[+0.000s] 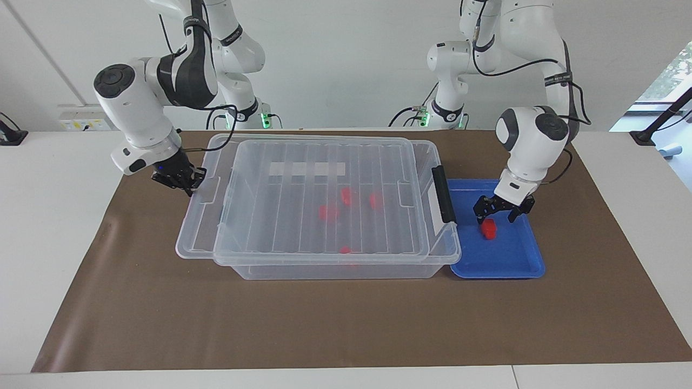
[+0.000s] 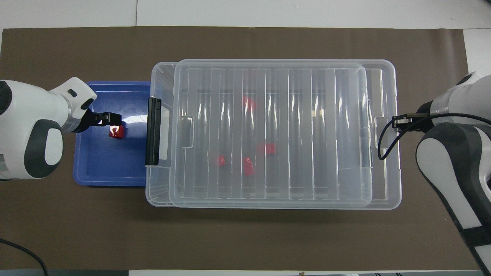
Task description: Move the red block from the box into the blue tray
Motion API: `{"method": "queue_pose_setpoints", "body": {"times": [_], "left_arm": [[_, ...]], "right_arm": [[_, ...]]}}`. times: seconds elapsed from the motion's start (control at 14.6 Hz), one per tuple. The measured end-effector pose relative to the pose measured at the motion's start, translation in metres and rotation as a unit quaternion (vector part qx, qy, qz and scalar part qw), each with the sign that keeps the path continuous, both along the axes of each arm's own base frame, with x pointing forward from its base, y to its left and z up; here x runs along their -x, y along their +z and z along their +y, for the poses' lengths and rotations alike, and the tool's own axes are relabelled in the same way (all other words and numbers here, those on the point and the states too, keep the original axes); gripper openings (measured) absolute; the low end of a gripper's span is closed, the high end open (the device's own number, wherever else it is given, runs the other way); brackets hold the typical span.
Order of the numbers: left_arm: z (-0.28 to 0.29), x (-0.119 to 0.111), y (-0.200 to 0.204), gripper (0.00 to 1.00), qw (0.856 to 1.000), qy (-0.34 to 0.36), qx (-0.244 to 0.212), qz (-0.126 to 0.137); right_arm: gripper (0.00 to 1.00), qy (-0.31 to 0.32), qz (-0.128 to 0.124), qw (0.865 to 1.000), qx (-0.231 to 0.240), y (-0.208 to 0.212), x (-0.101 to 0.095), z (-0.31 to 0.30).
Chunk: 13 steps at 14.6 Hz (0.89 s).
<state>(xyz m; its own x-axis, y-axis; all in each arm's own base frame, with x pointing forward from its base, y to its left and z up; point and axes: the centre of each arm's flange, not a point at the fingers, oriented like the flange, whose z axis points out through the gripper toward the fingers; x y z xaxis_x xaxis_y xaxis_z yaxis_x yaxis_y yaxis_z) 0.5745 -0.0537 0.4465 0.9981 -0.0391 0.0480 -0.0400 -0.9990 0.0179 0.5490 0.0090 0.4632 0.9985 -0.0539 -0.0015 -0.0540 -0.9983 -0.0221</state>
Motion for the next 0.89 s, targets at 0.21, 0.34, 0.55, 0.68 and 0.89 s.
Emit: {"method": "queue_pose_setpoints", "body": {"times": [0.21,0.34,0.55,0.68,0.89], "left_arm": [[0.0,0.002,0.067,1.0,1.0,-0.001,0.0,0.008],[0.001,0.009,0.101,1.0,1.0,-0.002,-0.001,0.015],[0.005,0.015,0.142,1.0,1.0,0.001,-0.001,0.014],[0.015,0.017,0.157,1.0,1.0,0.009,-0.001,0.017],[0.031,0.021,0.172,1.0,0.999,0.018,-0.001,0.027]], "right_arm": [[0.01,0.001,-0.001,1.0,0.0,0.0,0.0,0.005],[0.01,-0.005,-0.001,1.0,0.0,0.001,0.0,0.007],[0.01,-0.005,-0.002,1.0,0.0,0.002,0.001,0.018],[0.01,-0.01,-0.001,1.0,0.0,0.002,0.002,0.024],[0.01,-0.012,-0.001,1.0,0.0,0.002,0.002,0.026]]}}
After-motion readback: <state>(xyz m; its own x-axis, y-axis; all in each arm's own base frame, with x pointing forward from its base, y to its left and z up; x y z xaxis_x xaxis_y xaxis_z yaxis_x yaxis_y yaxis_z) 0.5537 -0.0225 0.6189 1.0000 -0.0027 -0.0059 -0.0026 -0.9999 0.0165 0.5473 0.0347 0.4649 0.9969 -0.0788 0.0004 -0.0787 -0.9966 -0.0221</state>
